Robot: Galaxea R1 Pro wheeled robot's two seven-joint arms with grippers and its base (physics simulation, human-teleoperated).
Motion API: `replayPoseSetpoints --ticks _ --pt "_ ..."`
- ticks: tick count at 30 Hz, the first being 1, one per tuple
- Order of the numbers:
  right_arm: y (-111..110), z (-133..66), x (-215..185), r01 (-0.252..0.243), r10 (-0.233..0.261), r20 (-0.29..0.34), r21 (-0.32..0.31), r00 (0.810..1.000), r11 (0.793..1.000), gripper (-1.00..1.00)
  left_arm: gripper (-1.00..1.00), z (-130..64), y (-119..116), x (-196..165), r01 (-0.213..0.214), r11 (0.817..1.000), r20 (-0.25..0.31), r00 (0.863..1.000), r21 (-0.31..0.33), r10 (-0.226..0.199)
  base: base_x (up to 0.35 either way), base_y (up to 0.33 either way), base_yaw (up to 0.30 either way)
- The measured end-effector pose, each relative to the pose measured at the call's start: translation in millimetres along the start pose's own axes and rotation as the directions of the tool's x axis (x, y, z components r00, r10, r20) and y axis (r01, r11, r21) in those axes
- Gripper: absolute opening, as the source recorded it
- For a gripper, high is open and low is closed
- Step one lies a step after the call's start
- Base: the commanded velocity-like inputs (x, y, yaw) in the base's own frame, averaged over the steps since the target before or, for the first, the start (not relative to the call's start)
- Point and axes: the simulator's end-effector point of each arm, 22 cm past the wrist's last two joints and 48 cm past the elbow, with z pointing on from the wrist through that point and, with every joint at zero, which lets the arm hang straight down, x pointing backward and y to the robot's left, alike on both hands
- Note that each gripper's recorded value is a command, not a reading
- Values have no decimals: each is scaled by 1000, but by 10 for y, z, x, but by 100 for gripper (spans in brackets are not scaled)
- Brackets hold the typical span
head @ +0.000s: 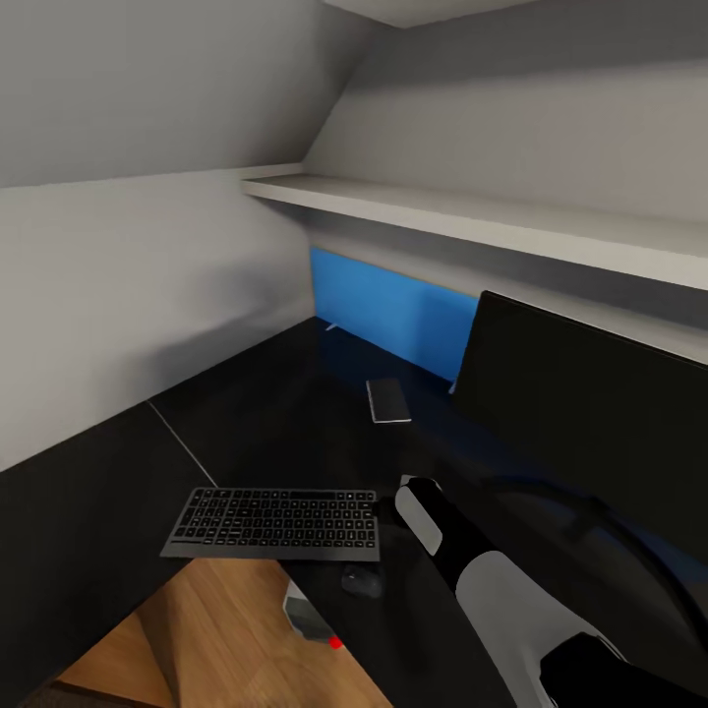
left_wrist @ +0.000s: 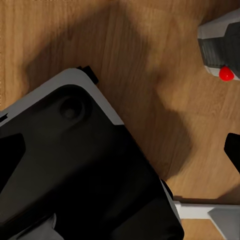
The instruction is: In the bedroom, organize the workspace by keeping the computer under the desk, ensuring the monitor is on the desk, placing the keyboard on the desk next to the monitor, placing the mouse on the desk next to the keyboard, moving the folder from the swivel chair onto the desk next to the mouse, stacking the notebook on top of the folder with the pen on top of the notebook, and positioning the swivel chair next to the desk.
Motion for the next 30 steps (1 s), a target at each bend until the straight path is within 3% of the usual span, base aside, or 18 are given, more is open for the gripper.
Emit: replayPoseSetpoints --ticks 16,30 --pt "-88 -2 3 -2 2 -2 40 1000 999 100 100 3 14 21 -3 1000 -2 1000 -6 3 0 0 188" --pt "-89 -5 -1 -2 2 -1 41 1000 999 100 100 5 17 33 -3 1000 -3 1000 -7 3 0 0 33"
